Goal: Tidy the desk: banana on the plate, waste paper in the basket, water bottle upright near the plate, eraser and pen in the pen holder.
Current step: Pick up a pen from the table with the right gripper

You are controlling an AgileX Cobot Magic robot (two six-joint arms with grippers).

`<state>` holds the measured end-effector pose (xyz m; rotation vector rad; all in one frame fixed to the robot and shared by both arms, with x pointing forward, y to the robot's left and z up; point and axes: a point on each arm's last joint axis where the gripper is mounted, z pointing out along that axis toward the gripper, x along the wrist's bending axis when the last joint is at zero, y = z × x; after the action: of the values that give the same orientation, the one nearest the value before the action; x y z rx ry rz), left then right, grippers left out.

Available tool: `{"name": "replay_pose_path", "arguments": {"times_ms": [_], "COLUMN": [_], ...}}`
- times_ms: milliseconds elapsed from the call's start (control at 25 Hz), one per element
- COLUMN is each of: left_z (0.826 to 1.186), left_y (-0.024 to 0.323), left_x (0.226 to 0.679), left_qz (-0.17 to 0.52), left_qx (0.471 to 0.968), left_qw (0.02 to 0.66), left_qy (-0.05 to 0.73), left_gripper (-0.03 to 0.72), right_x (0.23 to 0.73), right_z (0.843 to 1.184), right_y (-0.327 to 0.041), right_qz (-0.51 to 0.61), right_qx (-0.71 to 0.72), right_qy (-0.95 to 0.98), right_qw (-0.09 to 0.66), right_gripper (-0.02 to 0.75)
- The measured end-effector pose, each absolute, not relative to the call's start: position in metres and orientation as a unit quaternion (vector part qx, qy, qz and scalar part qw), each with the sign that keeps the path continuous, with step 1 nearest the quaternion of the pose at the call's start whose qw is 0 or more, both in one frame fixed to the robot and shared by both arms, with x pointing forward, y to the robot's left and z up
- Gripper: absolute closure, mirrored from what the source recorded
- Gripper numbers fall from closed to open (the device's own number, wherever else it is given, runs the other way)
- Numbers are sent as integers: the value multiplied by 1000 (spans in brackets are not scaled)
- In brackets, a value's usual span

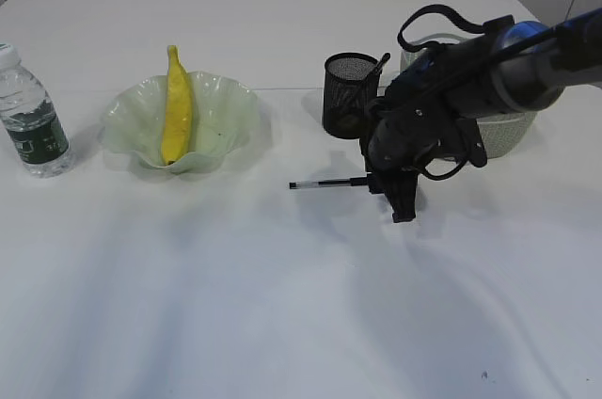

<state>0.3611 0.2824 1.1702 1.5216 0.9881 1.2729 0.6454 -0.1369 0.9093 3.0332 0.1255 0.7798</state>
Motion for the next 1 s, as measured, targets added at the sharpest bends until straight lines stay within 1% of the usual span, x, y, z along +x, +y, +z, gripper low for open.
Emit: {"name": "replay_pose_path", "arguments": {"times_ms": [280, 440, 720, 1000], "left_z": [1170, 1170, 1168, 1168], "left_y": [282, 282, 282, 282], "left_x": [361, 361, 365, 365], "left_qz": [514, 514, 510, 510], "left_qx": [614, 614, 619, 619], "left_qw": [446, 446, 442, 442], "left_qy": [399, 399, 402, 402], "left_gripper": [160, 160, 160, 160], "right_x": [651, 652, 653, 653], "right_z": [909, 910, 910, 910], "right_y": [-152, -154, -155, -158], "right_qz": [249, 251, 252, 252], "right_qx": [968, 967, 967, 967], "right_qy": [22, 26, 28, 23], "right_qw": [9, 14, 16, 18], "right_gripper": [496, 494, 456, 453]}}
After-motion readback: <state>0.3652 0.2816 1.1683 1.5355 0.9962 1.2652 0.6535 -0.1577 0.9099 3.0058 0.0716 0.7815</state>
